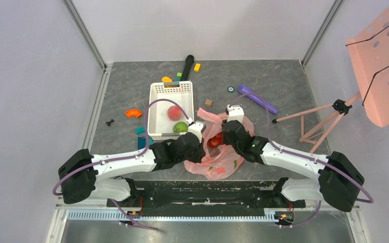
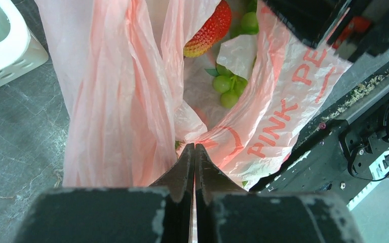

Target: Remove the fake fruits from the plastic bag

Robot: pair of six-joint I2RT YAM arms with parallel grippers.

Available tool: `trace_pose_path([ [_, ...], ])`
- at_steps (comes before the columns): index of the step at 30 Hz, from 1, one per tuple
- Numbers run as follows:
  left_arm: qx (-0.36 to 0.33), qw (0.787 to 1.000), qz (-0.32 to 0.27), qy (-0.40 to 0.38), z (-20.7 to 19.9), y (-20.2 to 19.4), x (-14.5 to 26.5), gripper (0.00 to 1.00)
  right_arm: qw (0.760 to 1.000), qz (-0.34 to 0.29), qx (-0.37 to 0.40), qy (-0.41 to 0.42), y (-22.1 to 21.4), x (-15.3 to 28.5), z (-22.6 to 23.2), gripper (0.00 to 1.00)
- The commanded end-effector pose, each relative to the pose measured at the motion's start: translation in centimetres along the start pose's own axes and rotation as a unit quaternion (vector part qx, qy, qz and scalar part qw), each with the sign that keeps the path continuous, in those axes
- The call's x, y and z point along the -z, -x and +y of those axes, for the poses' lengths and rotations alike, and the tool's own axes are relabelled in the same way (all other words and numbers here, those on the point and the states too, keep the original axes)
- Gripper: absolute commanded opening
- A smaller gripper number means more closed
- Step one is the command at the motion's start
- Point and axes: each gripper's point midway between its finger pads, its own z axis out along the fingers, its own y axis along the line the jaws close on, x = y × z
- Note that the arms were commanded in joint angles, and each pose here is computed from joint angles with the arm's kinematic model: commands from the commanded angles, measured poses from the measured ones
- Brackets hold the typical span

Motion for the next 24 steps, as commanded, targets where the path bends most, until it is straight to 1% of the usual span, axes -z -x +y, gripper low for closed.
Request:
trace_pose_path([
  [1,0.011,1.000,-0.016,-0.006,-0.5,0.7,-0.4,0.02,0.996,-0.034,-0.065,-0.042,1.3,-0.2,-2.8,0.26],
  [7,0.008,1.000,-0.009,-0.008,-0.6,0.4,-0.9,0.02,0.994,-0.013,-0.078,-0.069,-0.4,-0.6,-5.3,0.28],
  [8,0.007,1.000,-0.008,-0.009,-0.7,0.4,-0.9,0.02,0.994,-0.010,-0.079,-0.074,-0.7,-0.5,-5.6,0.30],
  [12,0.005,1.000,-0.003,-0.011,-0.9,0.2,-1.2,0.02,0.993,-0.004,-0.083,-0.086,-1.4,0.0,-6.4,0.45],
  [15,0.004,1.000,0.000,-0.014,-1.0,0.1,-1.4,0.02,0.992,-0.002,-0.090,-0.087,-2.1,0.3,-7.0,0.62],
  [17,0.005,1.000,0.001,-0.016,-1.1,0.1,-1.5,0.02,0.992,-0.002,-0.098,-0.082,-2.4,0.2,-7.2,0.68],
  [20,0.004,1.000,0.004,-0.018,-1.3,0.1,-1.7,0.02,0.992,0.001,-0.109,-0.064,-2.9,-0.2,-7.0,0.71],
  [24,0.004,1.000,0.005,-0.020,-1.4,0.0,-1.7,0.02,0.991,0.007,-0.126,-0.049,-3.3,-1.0,-6.7,0.71],
])
